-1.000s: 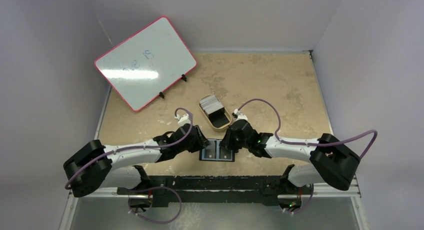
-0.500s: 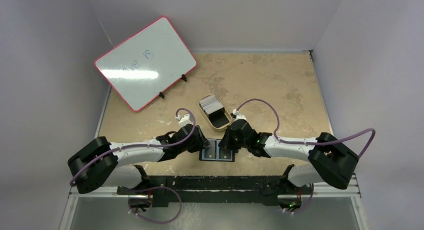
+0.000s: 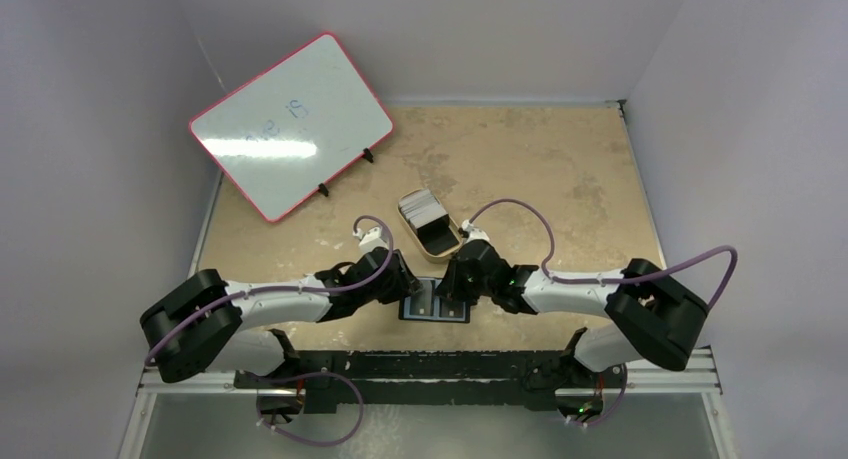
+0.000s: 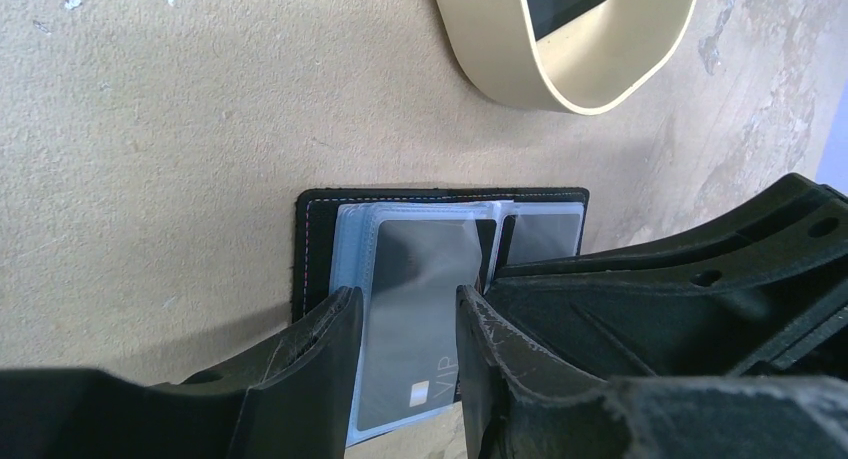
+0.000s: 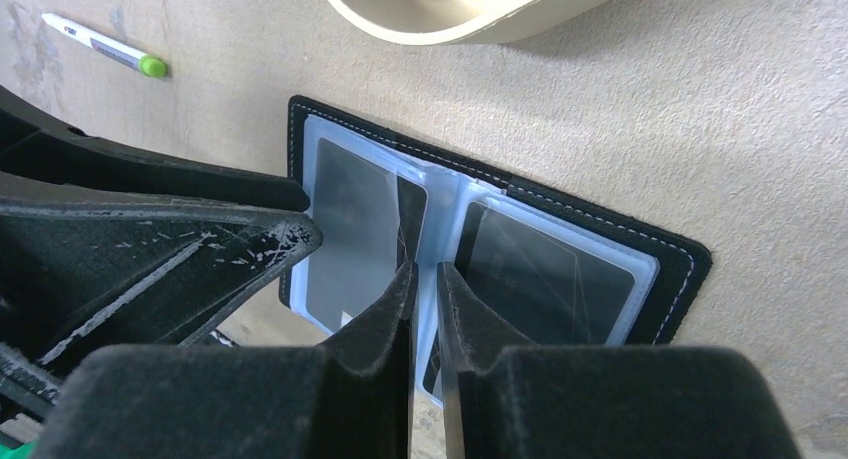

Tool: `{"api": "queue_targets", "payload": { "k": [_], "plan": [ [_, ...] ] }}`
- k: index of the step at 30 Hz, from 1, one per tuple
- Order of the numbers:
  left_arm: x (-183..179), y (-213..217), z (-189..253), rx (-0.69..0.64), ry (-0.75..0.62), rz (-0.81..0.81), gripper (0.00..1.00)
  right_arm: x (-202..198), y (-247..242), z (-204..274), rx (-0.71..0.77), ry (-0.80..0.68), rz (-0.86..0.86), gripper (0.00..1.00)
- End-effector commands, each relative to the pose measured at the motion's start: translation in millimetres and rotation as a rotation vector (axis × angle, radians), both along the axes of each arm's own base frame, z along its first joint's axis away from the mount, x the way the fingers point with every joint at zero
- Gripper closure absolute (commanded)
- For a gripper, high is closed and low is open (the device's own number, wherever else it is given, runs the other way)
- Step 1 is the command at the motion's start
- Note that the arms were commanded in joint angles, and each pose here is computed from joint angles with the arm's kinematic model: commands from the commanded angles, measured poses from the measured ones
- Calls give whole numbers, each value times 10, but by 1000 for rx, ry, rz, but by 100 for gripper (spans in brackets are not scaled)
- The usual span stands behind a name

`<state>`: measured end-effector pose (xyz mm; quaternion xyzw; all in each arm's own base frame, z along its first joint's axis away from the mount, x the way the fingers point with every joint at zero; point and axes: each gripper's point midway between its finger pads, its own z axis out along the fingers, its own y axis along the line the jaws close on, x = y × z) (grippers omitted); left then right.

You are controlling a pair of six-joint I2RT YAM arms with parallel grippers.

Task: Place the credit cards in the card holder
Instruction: Pick up the credit card from the storage box.

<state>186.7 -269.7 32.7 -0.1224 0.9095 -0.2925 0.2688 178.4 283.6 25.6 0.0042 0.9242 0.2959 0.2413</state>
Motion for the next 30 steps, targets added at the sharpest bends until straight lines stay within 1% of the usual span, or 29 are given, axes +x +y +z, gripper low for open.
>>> {"api": "queue_targets", "payload": {
  "k": [1, 9, 13, 22, 26, 30],
  "plan": [
    [-2, -103, 72, -41, -6, -22, 61, 30, 106, 42, 24, -11, 15, 87],
    [-28, -29, 0, -5, 13, -10, 61, 20, 113, 2, 20, -6, 17, 87],
    [-58, -175, 82, -81, 18, -45, 61, 20, 121, -17, 17, -3, 18, 88],
    [-74, -334, 455, -235, -36, -80, 61, 0, 85, -77, 11, 7, 3, 88],
    [-95, -393, 512, -284, -39, -96, 61, 7, 80, -58, 13, 2, -2, 88],
    [-103, -415, 541, -307, -41, -102, 61, 30, 58, 16, 25, -17, -21, 88]
  ]
}}
